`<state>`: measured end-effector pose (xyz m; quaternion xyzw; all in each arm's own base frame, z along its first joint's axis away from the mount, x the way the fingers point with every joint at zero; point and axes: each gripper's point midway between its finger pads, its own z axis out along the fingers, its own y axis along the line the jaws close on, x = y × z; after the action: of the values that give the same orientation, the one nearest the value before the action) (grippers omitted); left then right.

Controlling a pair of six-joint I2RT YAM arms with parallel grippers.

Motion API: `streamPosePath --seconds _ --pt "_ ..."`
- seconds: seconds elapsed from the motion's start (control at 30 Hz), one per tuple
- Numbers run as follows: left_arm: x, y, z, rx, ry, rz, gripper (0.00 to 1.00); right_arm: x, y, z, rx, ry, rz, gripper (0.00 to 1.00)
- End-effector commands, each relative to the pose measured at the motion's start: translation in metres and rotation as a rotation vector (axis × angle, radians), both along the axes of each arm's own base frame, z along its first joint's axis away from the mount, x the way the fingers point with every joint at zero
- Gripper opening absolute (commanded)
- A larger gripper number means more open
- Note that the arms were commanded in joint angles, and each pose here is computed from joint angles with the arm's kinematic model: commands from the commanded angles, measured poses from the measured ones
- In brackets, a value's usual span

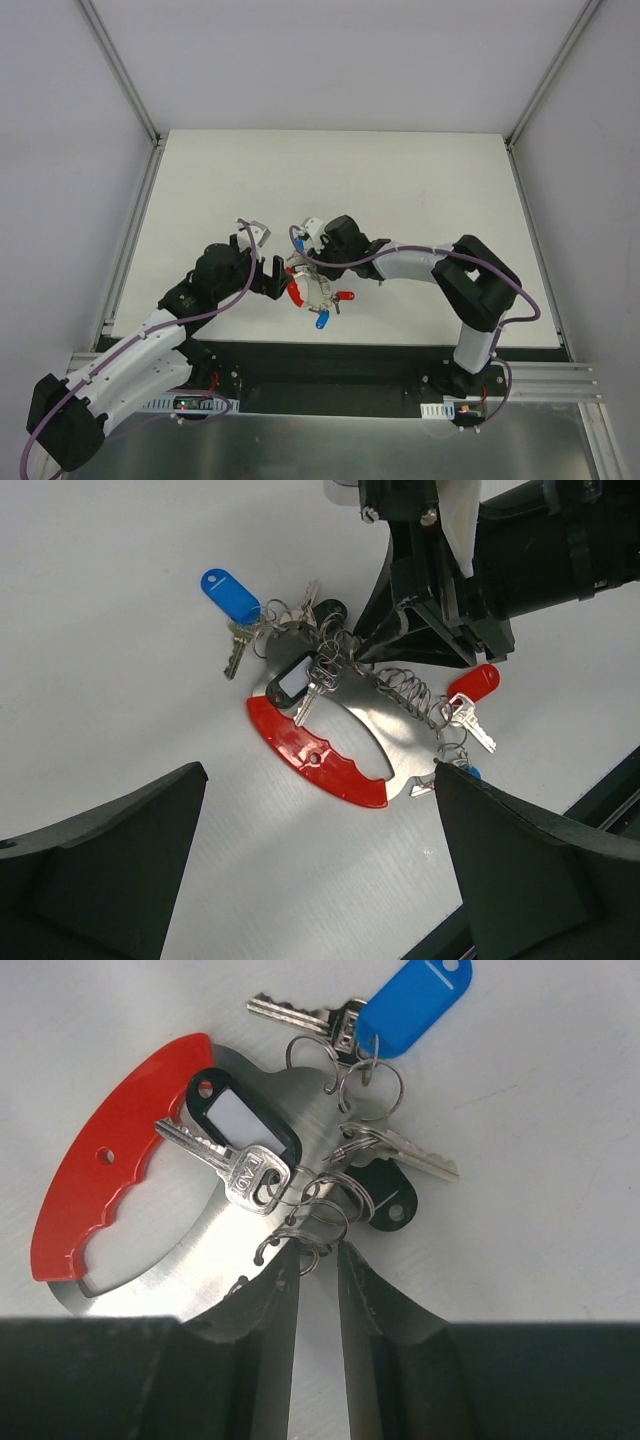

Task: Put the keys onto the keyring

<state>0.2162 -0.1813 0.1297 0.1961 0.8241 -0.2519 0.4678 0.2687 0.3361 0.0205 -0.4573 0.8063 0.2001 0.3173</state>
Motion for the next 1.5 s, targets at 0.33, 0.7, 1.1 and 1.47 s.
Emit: streamPosePath --seconds 0.33,0.7,1.1,1.47 --pt "0.007 0.007 0.008 -0.03 -0.045 0.062 0.98 0.003 -0.023 -0.015 -0.223 -0.085 -0.097 0.08" --pt "0.008 0.005 0.013 -0.056 -0.048 0.069 0.98 0.004 -0.02 0.04 -0.108 -0.155 -0.123 0.01" --pt "0.011 -0.007 0.013 -0.113 -0.028 0.051 0.98 0.003 -0.017 0.058 -0.038 -0.208 -0.093 0.01" --pt "0.01 -0.028 0.04 -0.149 -0.168 -0.108 0.96 -0.004 -0.016 0.102 0.057 -0.3 -0.015 0.01"
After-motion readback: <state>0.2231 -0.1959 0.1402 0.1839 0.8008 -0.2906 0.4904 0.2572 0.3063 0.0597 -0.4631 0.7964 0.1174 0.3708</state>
